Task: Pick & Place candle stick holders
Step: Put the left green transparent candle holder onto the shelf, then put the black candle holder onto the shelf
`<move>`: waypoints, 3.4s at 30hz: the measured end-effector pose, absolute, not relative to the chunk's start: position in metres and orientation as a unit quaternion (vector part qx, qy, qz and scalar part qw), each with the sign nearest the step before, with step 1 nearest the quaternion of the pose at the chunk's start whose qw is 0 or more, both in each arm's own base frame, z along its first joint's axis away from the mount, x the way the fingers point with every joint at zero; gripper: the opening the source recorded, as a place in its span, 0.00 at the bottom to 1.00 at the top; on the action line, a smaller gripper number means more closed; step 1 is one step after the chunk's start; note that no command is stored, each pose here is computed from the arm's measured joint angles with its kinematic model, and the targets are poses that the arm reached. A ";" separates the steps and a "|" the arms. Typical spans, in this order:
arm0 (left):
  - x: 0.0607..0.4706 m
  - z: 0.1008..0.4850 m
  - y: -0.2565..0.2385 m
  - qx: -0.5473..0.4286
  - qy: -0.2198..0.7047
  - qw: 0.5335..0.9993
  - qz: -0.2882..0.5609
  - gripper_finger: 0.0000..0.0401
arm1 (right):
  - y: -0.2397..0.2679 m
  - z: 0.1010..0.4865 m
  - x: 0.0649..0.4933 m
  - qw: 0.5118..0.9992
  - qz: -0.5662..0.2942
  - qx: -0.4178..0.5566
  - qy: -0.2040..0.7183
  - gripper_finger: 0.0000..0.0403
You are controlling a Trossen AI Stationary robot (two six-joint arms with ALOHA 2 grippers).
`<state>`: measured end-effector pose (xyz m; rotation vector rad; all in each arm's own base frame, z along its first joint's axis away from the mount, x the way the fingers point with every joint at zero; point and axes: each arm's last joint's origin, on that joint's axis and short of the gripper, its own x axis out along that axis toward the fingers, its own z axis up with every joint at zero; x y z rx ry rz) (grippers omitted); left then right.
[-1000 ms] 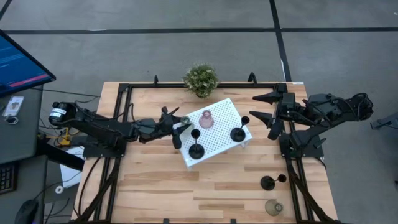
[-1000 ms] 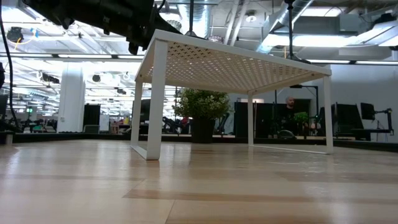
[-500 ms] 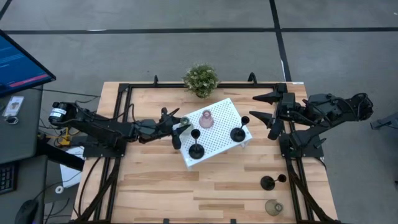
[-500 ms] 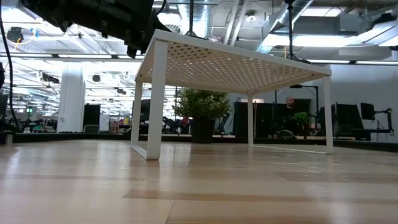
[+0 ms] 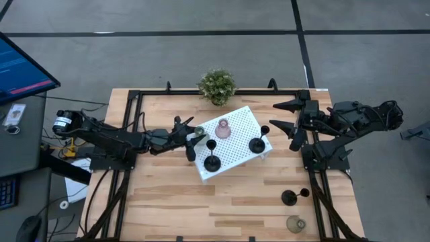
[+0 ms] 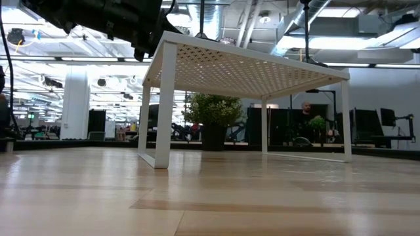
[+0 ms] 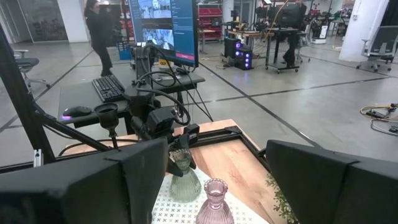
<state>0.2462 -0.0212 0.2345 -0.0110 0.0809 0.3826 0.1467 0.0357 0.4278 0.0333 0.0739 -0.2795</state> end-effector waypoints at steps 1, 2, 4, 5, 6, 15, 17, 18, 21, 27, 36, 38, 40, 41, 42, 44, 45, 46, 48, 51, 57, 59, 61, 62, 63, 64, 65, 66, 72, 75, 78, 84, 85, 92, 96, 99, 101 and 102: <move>0.246 0.235 -0.021 -0.006 0.040 0.981 0.190 0.38 | 0.036 0.428 0.147 0.989 -0.139 0.017 0.037 0.66; 0.246 0.235 -0.021 -0.006 0.040 0.981 0.190 0.38 | 0.036 0.428 0.147 0.989 -0.139 0.017 0.037 0.66; 0.246 0.235 -0.021 -0.006 0.039 0.981 0.190 0.38 | 0.036 0.428 0.147 0.989 -0.139 0.017 0.037 0.66; 0.246 0.235 -0.021 -0.006 0.039 0.981 0.190 0.38 | 0.036 0.428 0.147 0.989 -0.139 0.017 0.037 0.66; 0.246 0.235 -0.021 -0.005 0.040 0.981 0.190 0.38 | 0.036 0.428 0.147 0.989 -0.139 0.017 0.037 0.66; 0.247 0.235 -0.023 0.017 0.044 0.986 0.162 0.39 | 0.036 0.428 0.147 0.989 -0.139 0.016 0.037 0.66; 0.247 0.235 -0.023 0.028 0.046 0.985 0.162 0.41 | 0.036 0.428 0.147 0.989 -0.139 0.016 0.037 0.66; 0.247 0.235 -0.023 0.033 0.047 0.985 0.162 0.43 | 0.036 0.428 0.147 0.989 -0.139 0.016 0.038 0.66; 0.247 0.235 -0.023 0.038 0.048 0.985 0.161 0.49 | 0.036 0.427 0.147 0.989 -0.139 0.015 0.040 0.66; 0.247 0.235 -0.021 0.038 0.048 0.982 0.176 0.62 | 0.036 0.427 0.147 0.989 -0.139 0.015 0.040 0.66; 0.242 0.241 -0.016 0.034 0.036 0.981 0.186 0.72 | 0.036 0.427 0.147 0.989 -0.139 0.015 0.040 0.66; 0.239 0.247 -0.016 0.030 0.022 0.982 0.184 0.74 | 0.036 0.427 0.147 0.989 -0.139 0.015 0.040 0.66; 0.234 0.255 -0.017 0.025 0.007 0.983 0.181 0.75 | 0.036 0.427 0.146 0.989 -0.139 0.013 0.040 0.66; 0.231 0.259 -0.017 0.022 -0.003 0.984 0.180 0.76 | 0.035 0.427 0.146 0.989 -0.140 0.012 0.042 0.66; 0.228 0.263 -0.017 0.019 -0.011 0.984 0.178 0.77 | 0.035 0.427 0.146 0.989 -0.141 0.012 0.043 0.66; 0.220 0.270 -0.017 0.015 -0.022 0.984 0.176 0.78 | 0.035 0.427 0.146 0.989 -0.142 0.011 0.044 0.66; 0.217 0.274 -0.018 0.013 -0.029 0.984 0.174 0.78 | 0.035 0.426 0.146 0.989 -0.143 0.011 0.044 0.66; 0.214 0.277 -0.017 0.010 -0.038 0.984 0.174 0.78 | 0.035 0.426 0.146 0.989 -0.143 0.011 0.045 0.66; 0.208 0.284 -0.017 0.005 -0.053 0.983 0.174 0.78 | 0.035 0.426 0.146 0.988 -0.144 0.011 0.046 0.66; 0.197 0.295 -0.020 -0.020 -0.083 0.984 0.155 0.78 | 0.033 0.427 0.144 0.984 -0.164 0.009 0.066 0.66; 0.166 0.333 -0.030 -0.067 -0.172 0.978 0.096 0.75 | 0.032 0.443 0.143 0.961 -0.207 0.027 0.182 0.66; 0.157 0.344 -0.031 -0.077 -0.195 0.974 0.082 0.74 | 0.033 0.448 0.144 0.949 -0.217 0.038 0.225 0.66; 0.147 0.354 -0.032 -0.088 -0.216 0.970 0.070 0.73 | 0.034 0.453 0.145 0.934 -0.221 0.059 0.273 0.66; 0.142 0.358 -0.033 -0.094 -0.227 0.967 0.063 0.72 | 0.035 0.454 0.144 0.923 -0.223 0.072 0.306 0.66; 0.137 0.361 -0.033 -0.098 -0.234 0.965 0.058 0.72 | 0.035 0.453 0.144 0.908 -0.227 0.088 0.341 0.66; 0.134 0.362 -0.034 -0.102 -0.238 0.964 0.053 0.72 | 0.037 0.452 0.145 0.892 -0.232 0.106 0.373 0.66; 0.132 0.363 -0.034 -0.104 -0.241 0.964 0.051 0.71 | 0.040 0.450 0.150 0.882 -0.228 0.129 0.391 0.66; 0.130 0.363 -0.034 -0.107 -0.242 0.963 0.051 0.71 | 0.044 0.448 0.156 0.878 -0.210 0.148 0.404 0.66; 0.127 0.364 -0.038 -0.113 -0.244 0.962 0.038 0.69 | 0.072 0.426 0.173 0.833 -0.148 0.201 0.495 0.66; 0.127 0.363 -0.039 -0.113 -0.240 0.964 0.033 0.68 | 0.091 0.415 0.175 0.812 -0.141 0.214 0.525 0.66; 0.127 0.364 -0.040 -0.114 -0.241 0.963 0.030 0.68 | 0.107 0.408 0.172 0.789 -0.132 0.238 0.552 0.66; 0.126 0.363 -0.041 -0.115 -0.239 0.964 0.024 0.68 | 0.146 0.400 0.158 0.723 -0.136 0.312 0.601 0.66; 0.126 0.363 -0.042 -0.115 -0.239 0.964 0.023 0.68 | 0.152 0.400 0.153 0.712 -0.138 0.323 0.608 0.66; 0.126 0.363 -0.044 -0.117 -0.238 0.964 0.015 0.68 | 0.183 0.397 0.121 0.633 -0.181 0.388 0.646 0.66; 0.126 0.363 -0.044 -0.117 -0.238 0.964 0.013 0.68 | 0.198 0.394 0.107 0.602 -0.215 0.405 0.654 0.66; 0.126 0.363 -0.044 -0.116 -0.239 0.964 0.012 0.68 | 0.210 0.388 0.098 0.590 -0.241 0.408 0.654 0.66; 0.126 0.363 -0.044 -0.115 -0.238 0.964 0.009 0.68 | 0.221 0.381 0.096 0.591 -0.253 0.397 0.655 0.66; 0.126 0.363 -0.044 -0.116 -0.239 0.964 0.009 0.68 | 0.226 0.377 0.097 0.593 -0.258 0.389 0.656 0.66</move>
